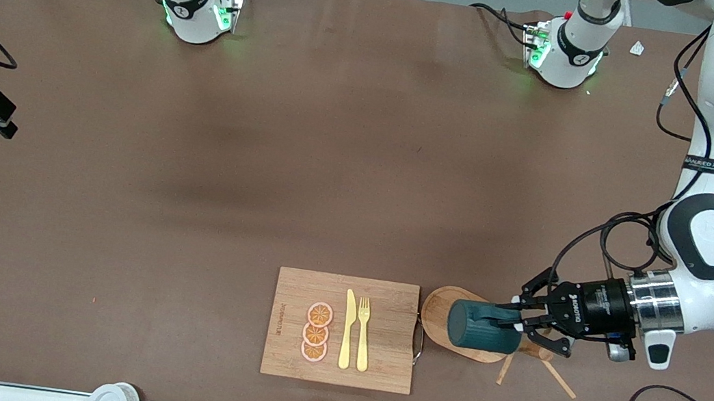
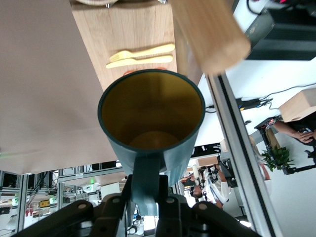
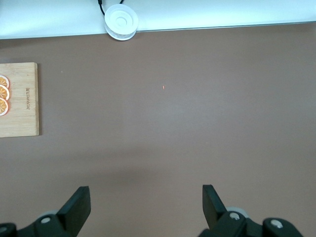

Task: Pass cup and hang on rack
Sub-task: 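Lower the mug handle onto a rack peg with the left gripper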

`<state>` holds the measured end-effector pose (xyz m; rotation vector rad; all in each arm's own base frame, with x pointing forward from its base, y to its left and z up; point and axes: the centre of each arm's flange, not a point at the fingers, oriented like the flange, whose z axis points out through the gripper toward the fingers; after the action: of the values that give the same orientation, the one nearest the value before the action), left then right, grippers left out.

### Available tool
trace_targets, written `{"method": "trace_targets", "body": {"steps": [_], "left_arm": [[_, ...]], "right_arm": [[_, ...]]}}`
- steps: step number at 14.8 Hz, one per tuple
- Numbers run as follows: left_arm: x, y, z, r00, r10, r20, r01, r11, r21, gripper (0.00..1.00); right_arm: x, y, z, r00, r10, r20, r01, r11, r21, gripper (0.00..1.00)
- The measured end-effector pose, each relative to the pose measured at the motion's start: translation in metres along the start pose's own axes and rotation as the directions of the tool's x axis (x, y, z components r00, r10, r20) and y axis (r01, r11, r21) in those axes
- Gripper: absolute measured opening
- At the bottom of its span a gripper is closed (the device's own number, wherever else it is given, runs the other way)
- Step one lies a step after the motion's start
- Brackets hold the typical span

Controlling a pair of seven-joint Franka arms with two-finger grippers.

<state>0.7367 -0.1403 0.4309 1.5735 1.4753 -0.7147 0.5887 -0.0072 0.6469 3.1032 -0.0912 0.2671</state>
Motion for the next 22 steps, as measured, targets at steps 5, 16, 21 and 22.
{"method": "trace_targets", "body": {"steps": [5,16,21,22], "left_arm": [[-0.019,-0.007,0.024,0.999,0.019,0.028,-0.019,0.999,0.030,0.21],[0.010,0.000,0.011,1.000,-0.010,0.002,0.010,1.000,-0.018,0.21],[0.034,0.008,-0.018,0.999,-0.038,-0.024,0.036,0.997,-0.065,0.21],[0.038,0.009,-0.023,0.999,-0.044,-0.025,0.042,0.997,-0.071,0.21]], "right_arm": [[0.000,0.000,0.000,1.000,0.000,0.000,0.000,1.000,0.000,1.00],[0.000,0.000,0.000,1.000,0.000,0.000,0.000,1.000,0.000,1.00],[0.000,0.000,0.000,1.000,0.000,0.000,0.000,1.000,0.000,1.00],[0.000,0.000,0.000,1.000,0.000,0.000,0.000,1.000,0.000,1.00]]}}
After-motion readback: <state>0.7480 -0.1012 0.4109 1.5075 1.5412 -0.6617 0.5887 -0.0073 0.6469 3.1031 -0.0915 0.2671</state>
